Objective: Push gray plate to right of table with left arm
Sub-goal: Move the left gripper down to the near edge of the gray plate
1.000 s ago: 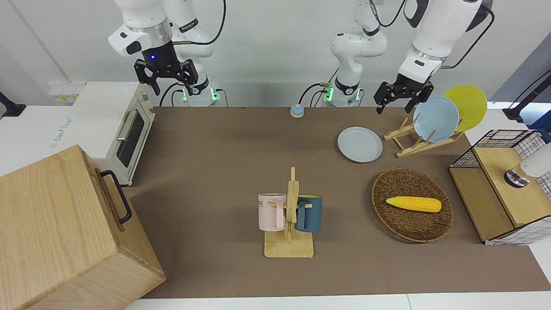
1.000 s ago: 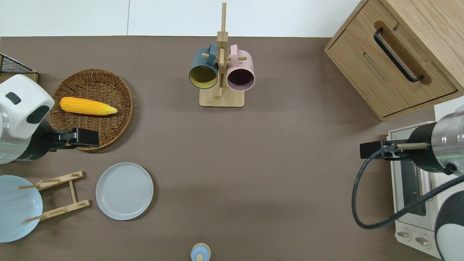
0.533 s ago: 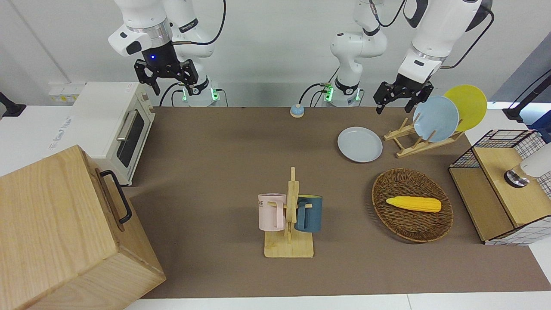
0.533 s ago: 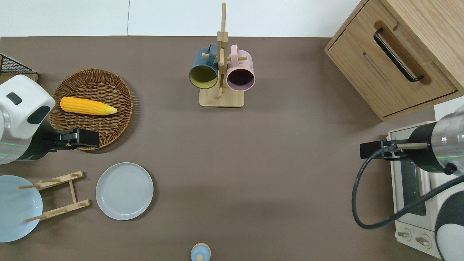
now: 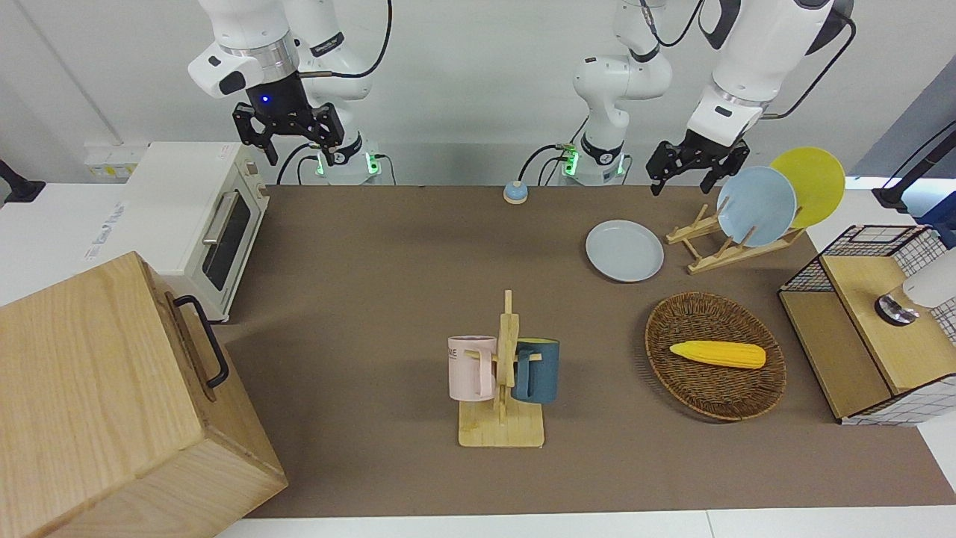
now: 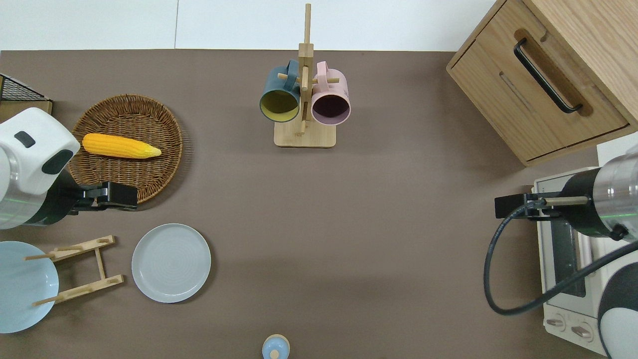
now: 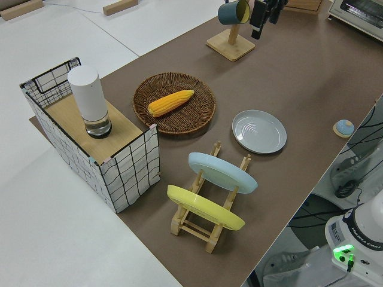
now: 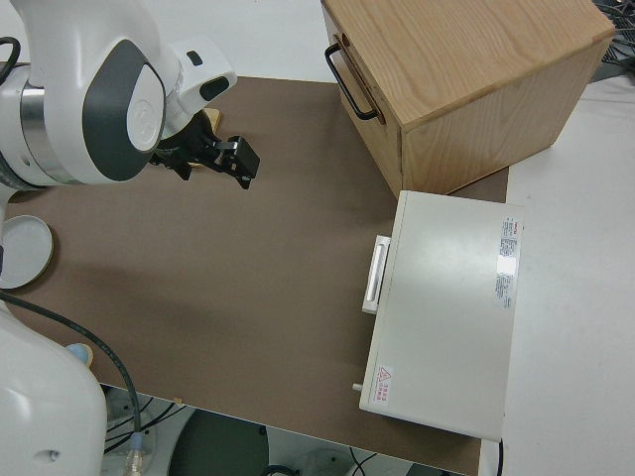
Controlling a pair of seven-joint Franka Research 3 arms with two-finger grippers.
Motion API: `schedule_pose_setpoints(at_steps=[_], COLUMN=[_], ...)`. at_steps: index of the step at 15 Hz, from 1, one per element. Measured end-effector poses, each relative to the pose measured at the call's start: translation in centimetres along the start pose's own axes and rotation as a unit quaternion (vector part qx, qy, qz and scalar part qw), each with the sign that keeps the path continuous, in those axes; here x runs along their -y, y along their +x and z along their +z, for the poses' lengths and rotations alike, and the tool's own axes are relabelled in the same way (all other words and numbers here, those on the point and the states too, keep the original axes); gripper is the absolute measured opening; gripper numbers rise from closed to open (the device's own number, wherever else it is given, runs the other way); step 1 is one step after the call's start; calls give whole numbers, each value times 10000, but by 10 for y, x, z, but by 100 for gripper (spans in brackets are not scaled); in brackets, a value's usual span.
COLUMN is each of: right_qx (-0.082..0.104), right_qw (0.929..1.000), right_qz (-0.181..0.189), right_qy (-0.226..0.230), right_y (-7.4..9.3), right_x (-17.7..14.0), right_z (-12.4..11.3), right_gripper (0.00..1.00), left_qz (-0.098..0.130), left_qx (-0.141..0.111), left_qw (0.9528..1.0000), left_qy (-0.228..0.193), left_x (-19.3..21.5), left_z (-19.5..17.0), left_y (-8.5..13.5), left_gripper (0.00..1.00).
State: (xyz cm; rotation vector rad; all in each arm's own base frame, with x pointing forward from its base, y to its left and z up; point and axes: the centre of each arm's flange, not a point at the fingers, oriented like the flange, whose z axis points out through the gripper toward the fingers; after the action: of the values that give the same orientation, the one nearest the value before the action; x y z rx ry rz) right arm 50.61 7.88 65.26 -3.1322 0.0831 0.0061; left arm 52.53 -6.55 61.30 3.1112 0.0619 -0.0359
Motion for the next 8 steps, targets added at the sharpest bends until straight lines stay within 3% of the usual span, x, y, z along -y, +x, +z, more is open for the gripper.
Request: schedule_pose_setpoints(at_steps=[8], right_qx=[0], right_qw=[10000], right_qz=[0], right_qy=[0], right_y=[0], right_x=[0], right_z=[0], right_gripper=[100], left_qz=[15], left_qx=[160], left_qw=[9998], left_qy=[69], left_x=[0], left_z=[12], left_y=[-1], left_gripper=[99])
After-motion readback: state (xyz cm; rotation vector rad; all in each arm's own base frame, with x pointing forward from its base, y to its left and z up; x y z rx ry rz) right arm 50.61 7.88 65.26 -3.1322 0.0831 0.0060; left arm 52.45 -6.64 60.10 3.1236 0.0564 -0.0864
